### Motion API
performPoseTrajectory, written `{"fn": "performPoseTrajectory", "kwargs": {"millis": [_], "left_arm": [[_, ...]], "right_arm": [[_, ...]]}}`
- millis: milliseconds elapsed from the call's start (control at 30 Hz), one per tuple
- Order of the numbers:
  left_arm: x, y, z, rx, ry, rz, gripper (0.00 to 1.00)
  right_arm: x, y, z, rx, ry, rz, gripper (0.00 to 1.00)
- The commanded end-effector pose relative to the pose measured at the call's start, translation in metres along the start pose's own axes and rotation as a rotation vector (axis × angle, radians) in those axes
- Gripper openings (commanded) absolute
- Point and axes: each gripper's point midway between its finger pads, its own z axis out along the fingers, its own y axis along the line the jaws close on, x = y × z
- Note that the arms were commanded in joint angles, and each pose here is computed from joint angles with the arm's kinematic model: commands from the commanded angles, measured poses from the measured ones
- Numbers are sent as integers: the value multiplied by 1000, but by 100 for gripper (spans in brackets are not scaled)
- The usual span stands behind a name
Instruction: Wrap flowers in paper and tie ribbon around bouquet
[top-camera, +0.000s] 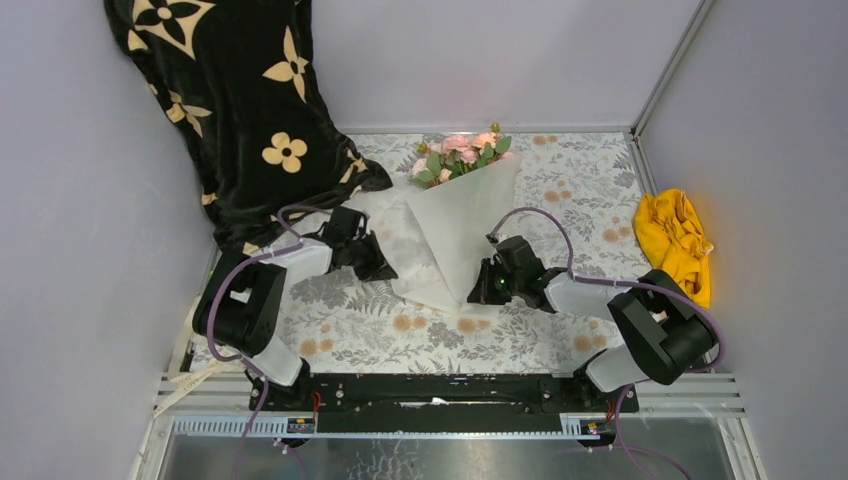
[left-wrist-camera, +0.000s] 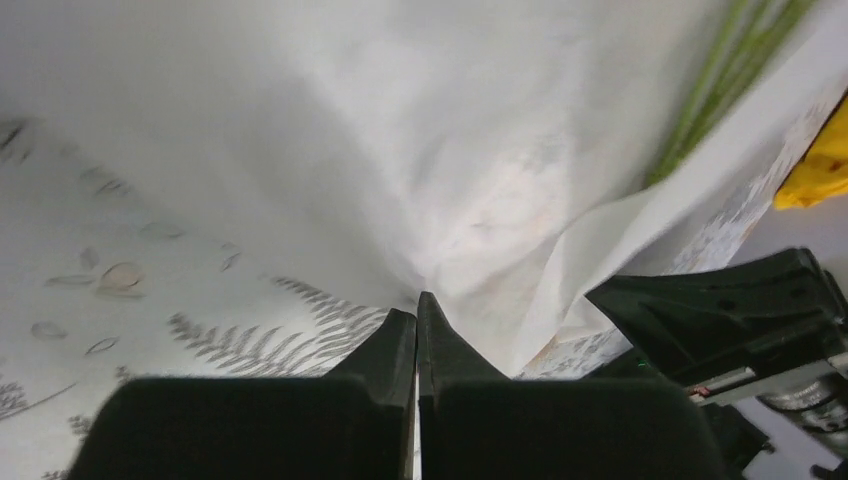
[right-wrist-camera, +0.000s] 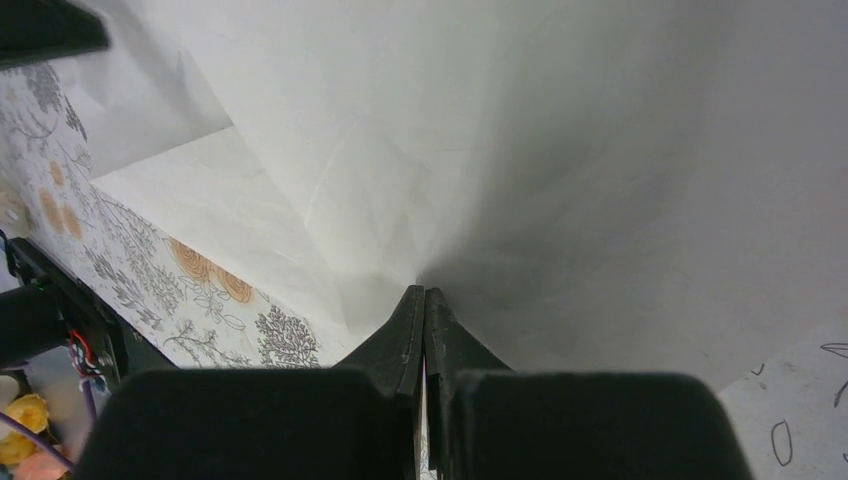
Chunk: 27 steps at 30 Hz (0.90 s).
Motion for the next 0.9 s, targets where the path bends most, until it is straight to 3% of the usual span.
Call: {"fn": "performPoseTrajectory", "kwargs": {"millis": [0,233,533,733,867], "left_arm": [[-31,-47,-16,27,-109,341,0],[17,-74,-15,-69,51,777,0],[43,-159,-5,-3,27,1323,0],[52,-181,27,26,42,1407,0],[51,-171,49,5,59,1405,0]], "right_arm": [[3,-11,5,47,-39,76,0],[2,-6,12,9,-70,175,0],[-3,10,26,-97,-72,246,0],[-9,13,26,-124,-90,283,0],[-21,13,13,-126,-133,301,0]]}}
